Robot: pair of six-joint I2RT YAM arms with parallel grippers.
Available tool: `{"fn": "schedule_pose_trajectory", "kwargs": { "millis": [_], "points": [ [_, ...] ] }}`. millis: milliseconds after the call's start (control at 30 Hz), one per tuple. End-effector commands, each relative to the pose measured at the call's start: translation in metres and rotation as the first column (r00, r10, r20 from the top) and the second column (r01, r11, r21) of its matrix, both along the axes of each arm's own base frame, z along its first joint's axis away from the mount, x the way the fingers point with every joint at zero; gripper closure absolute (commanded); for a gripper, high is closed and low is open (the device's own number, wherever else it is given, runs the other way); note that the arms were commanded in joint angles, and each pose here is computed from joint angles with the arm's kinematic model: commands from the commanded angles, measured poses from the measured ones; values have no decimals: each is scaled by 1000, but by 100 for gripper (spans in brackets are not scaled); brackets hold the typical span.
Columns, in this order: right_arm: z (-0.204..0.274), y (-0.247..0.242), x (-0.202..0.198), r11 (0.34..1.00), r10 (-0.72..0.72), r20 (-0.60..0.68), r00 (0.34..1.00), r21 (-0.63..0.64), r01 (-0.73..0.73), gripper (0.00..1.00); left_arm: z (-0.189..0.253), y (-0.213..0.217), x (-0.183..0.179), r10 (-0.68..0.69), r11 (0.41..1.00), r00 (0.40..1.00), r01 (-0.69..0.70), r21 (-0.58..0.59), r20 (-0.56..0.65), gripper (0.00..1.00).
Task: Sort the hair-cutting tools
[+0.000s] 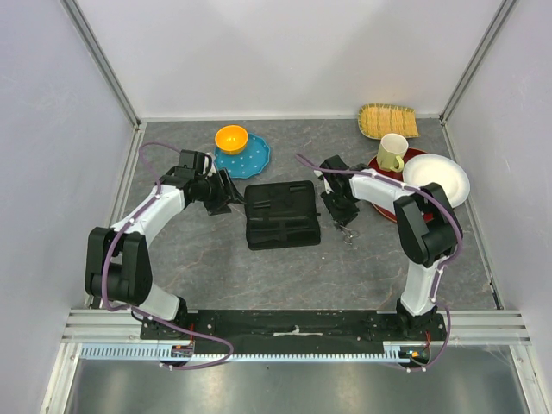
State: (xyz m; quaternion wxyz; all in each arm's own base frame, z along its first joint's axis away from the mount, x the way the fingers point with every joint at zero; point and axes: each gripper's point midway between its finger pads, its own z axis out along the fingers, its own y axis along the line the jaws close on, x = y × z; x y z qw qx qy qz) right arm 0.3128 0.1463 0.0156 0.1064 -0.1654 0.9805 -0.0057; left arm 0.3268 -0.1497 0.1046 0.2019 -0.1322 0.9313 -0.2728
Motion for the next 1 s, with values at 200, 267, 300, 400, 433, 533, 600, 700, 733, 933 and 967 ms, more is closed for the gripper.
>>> {"fn": "schedule_pose_trajectory", "kwargs": {
  "millis": [200,267,300,400,433,533,600,700,733,933,967],
  "points": [
    [-6,7,-1,1000,2,-39,999,17,-2,95,28,-6,10,-62,997,993,65,-29,103,35],
    [-7,6,-2,1000,5,-42,999,19,-4,100,28,-8,9,-72,996,992,76,-36,103,35],
    [-6,5,-1,1000,-3,-34,999,15,3,100,31,-10,9,-83,995,990,89,-50,111,35],
    [5,7,5,999,-20,17,1000,31,20,100,34,-18,7,-114,988,986,125,-89,120,35],
    [8,9,7,999,-21,34,999,44,20,100,35,-21,6,-126,985,984,139,-104,125,35],
    [36,20,14,991,-22,108,994,130,8,100,42,-31,5,-166,969,974,191,-156,157,34],
    [59,25,18,986,-23,169,985,169,-6,100,48,-38,2,-195,954,965,228,-196,174,34],
    [91,42,18,957,7,230,973,281,-73,100,60,-50,1,-238,921,946,291,-260,218,34],
    [100,46,21,949,16,259,966,300,-96,100,65,-54,-1,-249,909,941,309,-279,229,34],
    [146,84,14,861,108,326,939,441,-252,100,99,-80,-2,-317,830,881,437,-346,352,32],
    [152,92,11,842,139,348,927,450,-296,100,103,-83,-3,-323,821,874,450,-352,363,32]
  ]
}}
